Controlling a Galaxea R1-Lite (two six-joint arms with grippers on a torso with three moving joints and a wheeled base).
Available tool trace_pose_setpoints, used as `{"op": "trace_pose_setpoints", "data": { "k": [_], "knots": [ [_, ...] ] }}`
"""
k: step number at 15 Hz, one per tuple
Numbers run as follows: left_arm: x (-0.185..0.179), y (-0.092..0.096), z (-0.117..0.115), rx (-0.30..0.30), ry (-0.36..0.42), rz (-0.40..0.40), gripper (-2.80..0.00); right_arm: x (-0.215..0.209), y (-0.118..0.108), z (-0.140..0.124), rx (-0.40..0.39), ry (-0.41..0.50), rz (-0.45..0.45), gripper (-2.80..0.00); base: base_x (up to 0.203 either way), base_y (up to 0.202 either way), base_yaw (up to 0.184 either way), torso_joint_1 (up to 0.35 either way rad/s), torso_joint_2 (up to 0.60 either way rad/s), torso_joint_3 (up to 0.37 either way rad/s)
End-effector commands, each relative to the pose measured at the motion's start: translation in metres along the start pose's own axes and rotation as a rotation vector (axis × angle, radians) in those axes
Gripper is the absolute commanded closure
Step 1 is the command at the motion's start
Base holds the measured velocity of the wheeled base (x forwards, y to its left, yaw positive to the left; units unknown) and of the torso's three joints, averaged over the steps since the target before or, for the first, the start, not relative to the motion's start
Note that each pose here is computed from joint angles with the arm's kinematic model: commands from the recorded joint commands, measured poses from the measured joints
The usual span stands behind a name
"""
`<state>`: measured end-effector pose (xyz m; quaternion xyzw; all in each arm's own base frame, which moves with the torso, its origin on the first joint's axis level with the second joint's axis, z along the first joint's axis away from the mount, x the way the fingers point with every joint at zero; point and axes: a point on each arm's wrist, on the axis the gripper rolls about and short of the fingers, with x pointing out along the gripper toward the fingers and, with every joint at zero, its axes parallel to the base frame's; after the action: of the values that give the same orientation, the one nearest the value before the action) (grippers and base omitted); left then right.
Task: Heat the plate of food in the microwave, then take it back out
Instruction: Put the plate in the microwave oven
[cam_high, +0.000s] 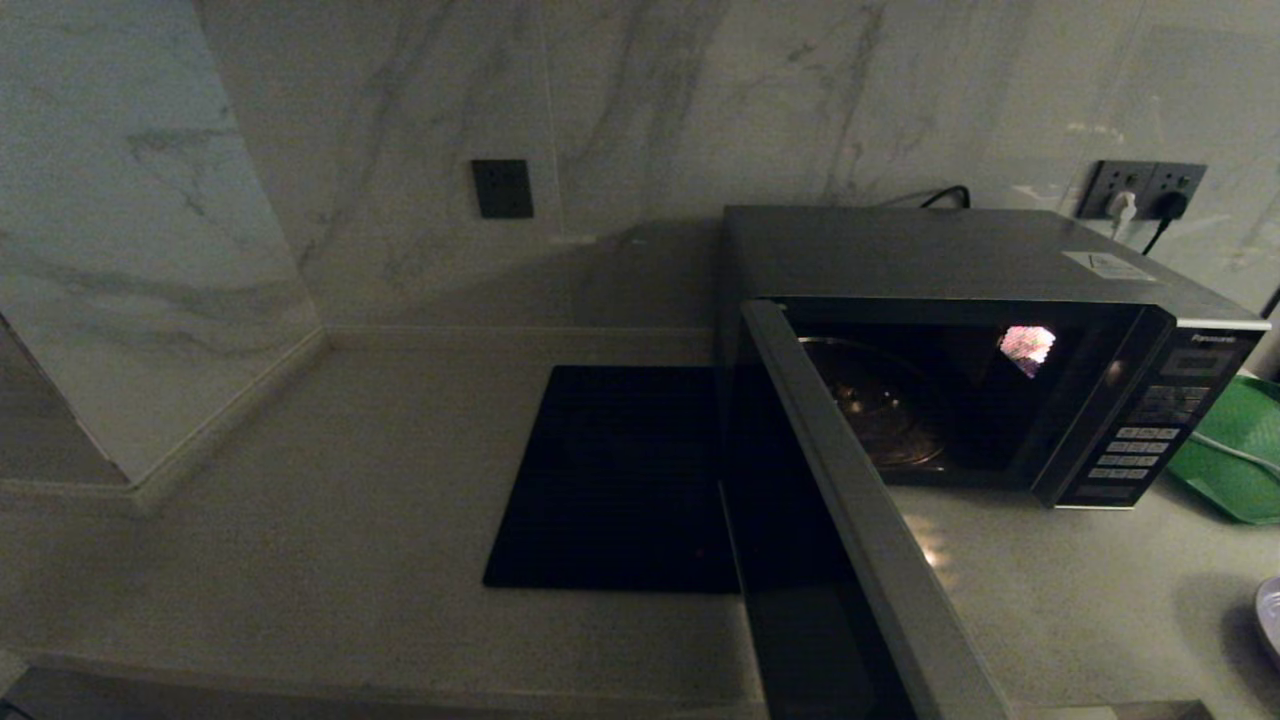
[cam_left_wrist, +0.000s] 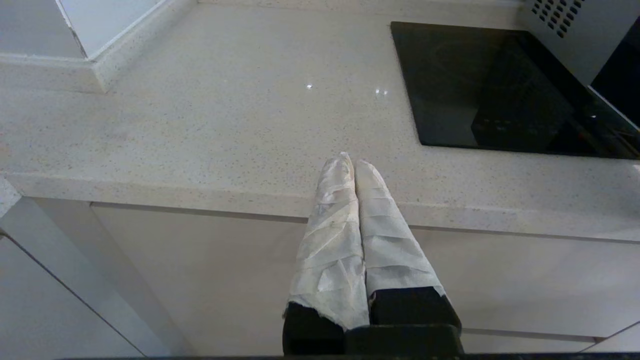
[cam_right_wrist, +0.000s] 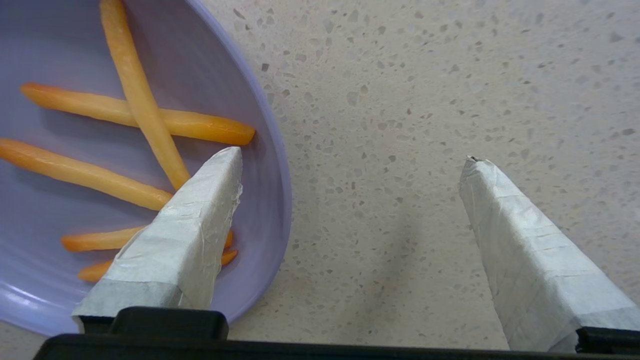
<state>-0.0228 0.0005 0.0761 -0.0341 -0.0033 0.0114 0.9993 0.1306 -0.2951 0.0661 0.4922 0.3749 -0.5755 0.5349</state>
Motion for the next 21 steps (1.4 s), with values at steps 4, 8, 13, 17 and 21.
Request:
{"op": "trace_pose_setpoints", "data": {
  "k": [4, 8, 13, 17, 21],
  "knots": [
    [0.000, 0.000, 0.000, -0.001, 0.000, 0.001, 0.00, 0.002, 0.004, -0.001, -0.008, 0.005, 0.000, -2.80, 0.000, 0.000, 0.000, 0.000, 0.00, 0.000],
    [0.000, 0.000, 0.000, -0.001, 0.001, 0.001, 0.00, 0.003, 0.009, -0.003, -0.023, 0.007, 0.003, -2.80, 0.000, 0.000, 0.000, 0.000, 0.00, 0.000],
    [0.000, 0.000, 0.000, -0.001, -0.002, 0.002, 0.00, 0.008, 0.015, -0.003, -0.030, 0.012, 0.003, -2.80, 0.000, 0.000, 0.000, 0.000, 0.00, 0.000],
    [0.000, 0.000, 0.000, -0.001, 0.000, 0.001, 0.00, 0.012, 0.015, -0.001, -0.027, 0.017, 0.000, -2.80, 0.000, 0.000, 0.000, 0.000, 0.00, 0.000],
    [0.000, 0.000, 0.000, -0.001, -0.001, 0.001, 0.00, 0.016, 0.016, 0.000, -0.027, 0.025, -0.005, -2.80, 0.000, 0.000, 0.000, 0.000, 0.00, 0.000]
  ]
}}
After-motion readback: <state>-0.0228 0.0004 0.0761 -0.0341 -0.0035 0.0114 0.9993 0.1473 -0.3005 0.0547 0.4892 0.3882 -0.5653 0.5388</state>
